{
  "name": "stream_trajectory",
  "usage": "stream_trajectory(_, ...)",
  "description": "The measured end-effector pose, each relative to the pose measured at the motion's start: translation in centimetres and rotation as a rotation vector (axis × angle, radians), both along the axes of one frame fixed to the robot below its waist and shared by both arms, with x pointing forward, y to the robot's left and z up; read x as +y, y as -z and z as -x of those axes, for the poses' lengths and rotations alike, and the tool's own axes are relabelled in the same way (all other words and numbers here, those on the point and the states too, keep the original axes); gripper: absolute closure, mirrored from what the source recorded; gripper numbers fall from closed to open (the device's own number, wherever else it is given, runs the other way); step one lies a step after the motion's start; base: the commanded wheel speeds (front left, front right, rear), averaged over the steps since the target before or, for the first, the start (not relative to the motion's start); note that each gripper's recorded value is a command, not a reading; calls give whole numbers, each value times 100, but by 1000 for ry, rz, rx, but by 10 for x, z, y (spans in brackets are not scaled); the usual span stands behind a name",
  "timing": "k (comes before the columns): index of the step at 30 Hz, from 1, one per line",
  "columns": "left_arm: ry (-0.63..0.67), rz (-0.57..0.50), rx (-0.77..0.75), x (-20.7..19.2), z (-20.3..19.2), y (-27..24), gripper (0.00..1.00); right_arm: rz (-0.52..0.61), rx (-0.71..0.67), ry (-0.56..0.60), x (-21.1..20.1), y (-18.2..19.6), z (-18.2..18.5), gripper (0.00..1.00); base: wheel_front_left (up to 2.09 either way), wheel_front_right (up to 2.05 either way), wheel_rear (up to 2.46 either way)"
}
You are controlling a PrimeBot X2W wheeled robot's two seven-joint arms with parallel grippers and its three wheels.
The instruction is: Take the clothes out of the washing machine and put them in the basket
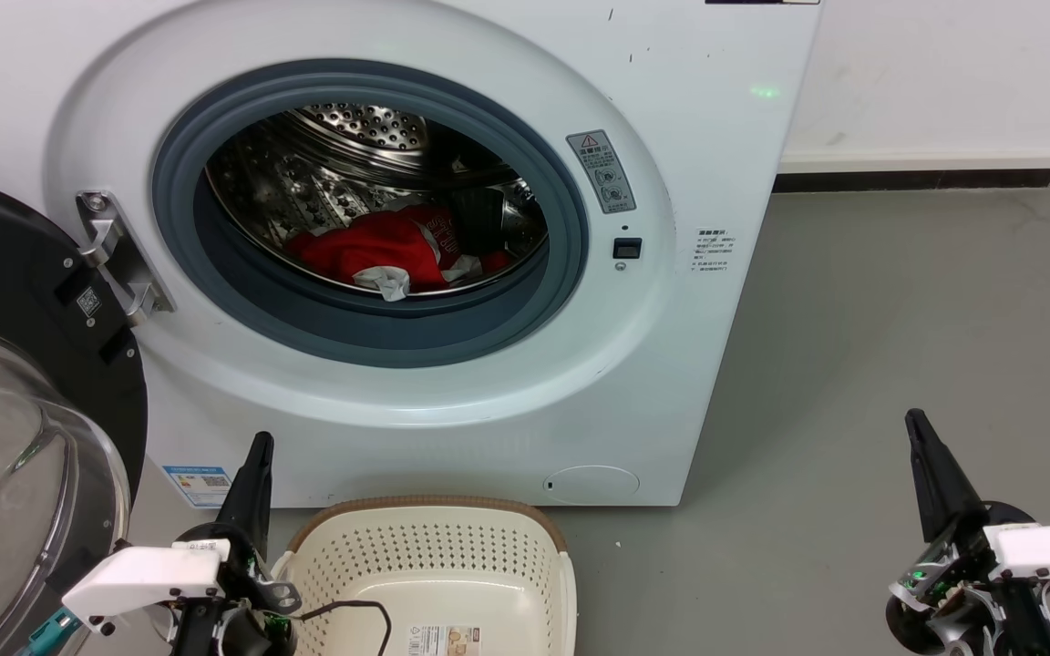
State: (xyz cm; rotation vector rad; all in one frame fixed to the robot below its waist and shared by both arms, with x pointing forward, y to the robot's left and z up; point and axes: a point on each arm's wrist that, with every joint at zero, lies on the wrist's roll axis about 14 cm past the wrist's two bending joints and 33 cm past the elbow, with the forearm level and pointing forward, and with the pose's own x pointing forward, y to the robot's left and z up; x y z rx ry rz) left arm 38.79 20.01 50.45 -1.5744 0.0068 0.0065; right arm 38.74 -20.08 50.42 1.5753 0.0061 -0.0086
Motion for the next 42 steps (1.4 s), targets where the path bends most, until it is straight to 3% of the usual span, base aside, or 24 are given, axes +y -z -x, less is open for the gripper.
stream_trajectory(1, 0, 0, 0, 0, 0, 0, 100, 0, 0, 0, 0, 0, 0, 100, 0, 0, 0)
stream_trajectory(2, 0, 0, 5, 0, 1, 2, 0, -1, 4, 0, 0, 1, 1, 0, 0, 0, 0)
stream_trajectory(7, 0, 7, 75, -2, 12, 25, 0, -6, 67, 8, 0, 23, 11, 0, 0, 0, 0)
stream_trajectory(22, -18, -88, 40, -7, 8, 13, 0, 105, 26, 36, 1, 9, 11, 0, 0, 0, 0)
stream_trajectory(42, -25, -520, -36, -14, 2, -15, 0, 640, -30, 38, 4, -11, 14, 0, 0, 0, 0)
